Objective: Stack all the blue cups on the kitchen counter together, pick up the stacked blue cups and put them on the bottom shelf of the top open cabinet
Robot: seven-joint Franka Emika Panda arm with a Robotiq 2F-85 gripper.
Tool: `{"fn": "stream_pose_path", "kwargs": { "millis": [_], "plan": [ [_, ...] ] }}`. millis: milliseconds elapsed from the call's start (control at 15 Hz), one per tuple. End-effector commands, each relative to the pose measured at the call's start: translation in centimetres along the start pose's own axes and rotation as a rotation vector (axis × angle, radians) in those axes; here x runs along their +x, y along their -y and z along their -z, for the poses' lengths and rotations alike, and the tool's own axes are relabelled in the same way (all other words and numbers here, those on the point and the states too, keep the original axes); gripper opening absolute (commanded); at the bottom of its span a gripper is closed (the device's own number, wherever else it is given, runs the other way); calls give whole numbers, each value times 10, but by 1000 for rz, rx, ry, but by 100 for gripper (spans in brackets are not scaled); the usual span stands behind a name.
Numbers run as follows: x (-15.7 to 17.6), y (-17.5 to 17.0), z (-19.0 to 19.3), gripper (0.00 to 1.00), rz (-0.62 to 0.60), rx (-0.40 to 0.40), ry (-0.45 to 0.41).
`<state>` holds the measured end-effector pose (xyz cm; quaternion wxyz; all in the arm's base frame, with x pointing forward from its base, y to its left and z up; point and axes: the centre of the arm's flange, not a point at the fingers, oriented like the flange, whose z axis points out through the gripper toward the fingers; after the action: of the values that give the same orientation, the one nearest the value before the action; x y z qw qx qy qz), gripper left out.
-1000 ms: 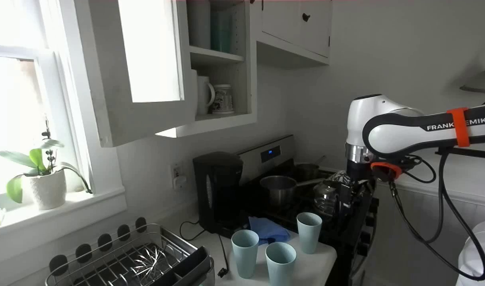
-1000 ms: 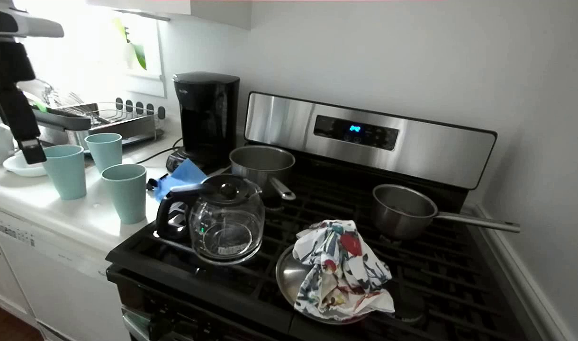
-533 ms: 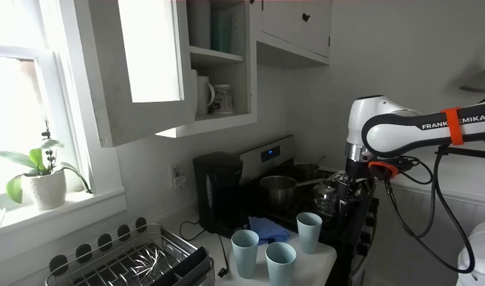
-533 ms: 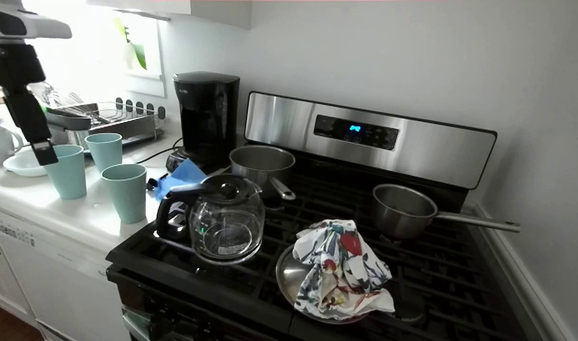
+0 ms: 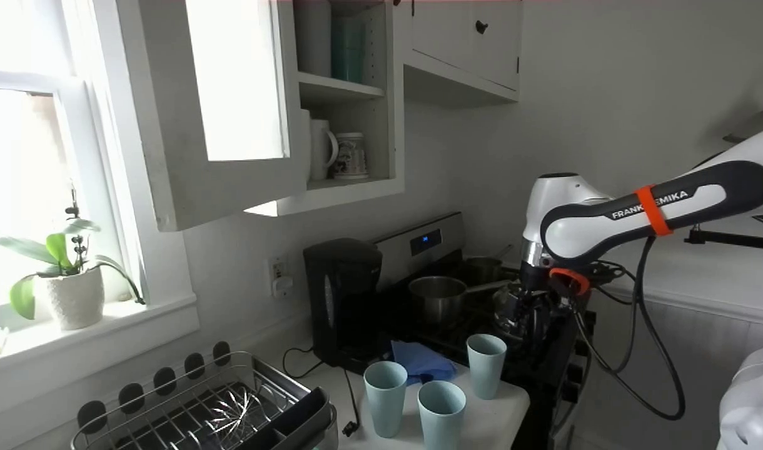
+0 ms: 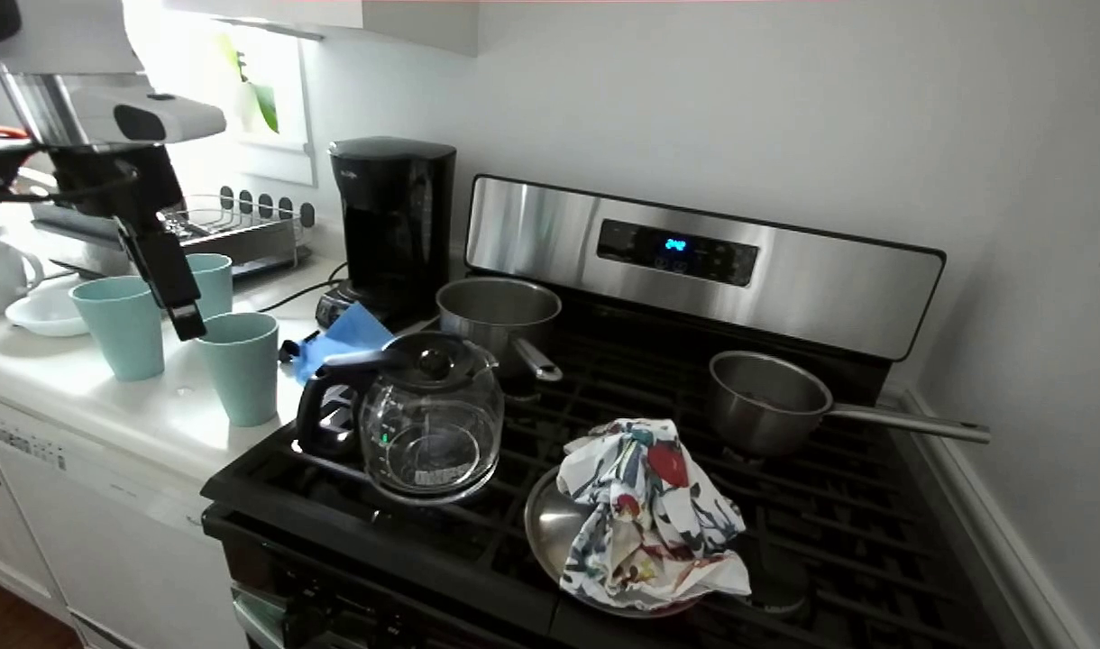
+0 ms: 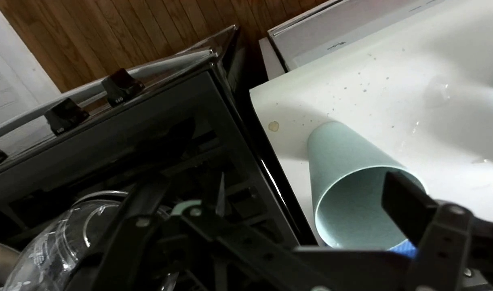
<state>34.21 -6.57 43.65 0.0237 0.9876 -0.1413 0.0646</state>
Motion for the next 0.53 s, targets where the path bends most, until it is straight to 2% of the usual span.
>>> {"fn": "stream_pose_path", "kwargs": {
  "millis": [0, 200, 467],
  "plan": [
    [31, 15, -23, 100, -37, 26, -18],
    [42, 24, -38, 100, -30, 57, -33],
    [51, 34, -58, 100, -34, 90, 13]
  ]
}}
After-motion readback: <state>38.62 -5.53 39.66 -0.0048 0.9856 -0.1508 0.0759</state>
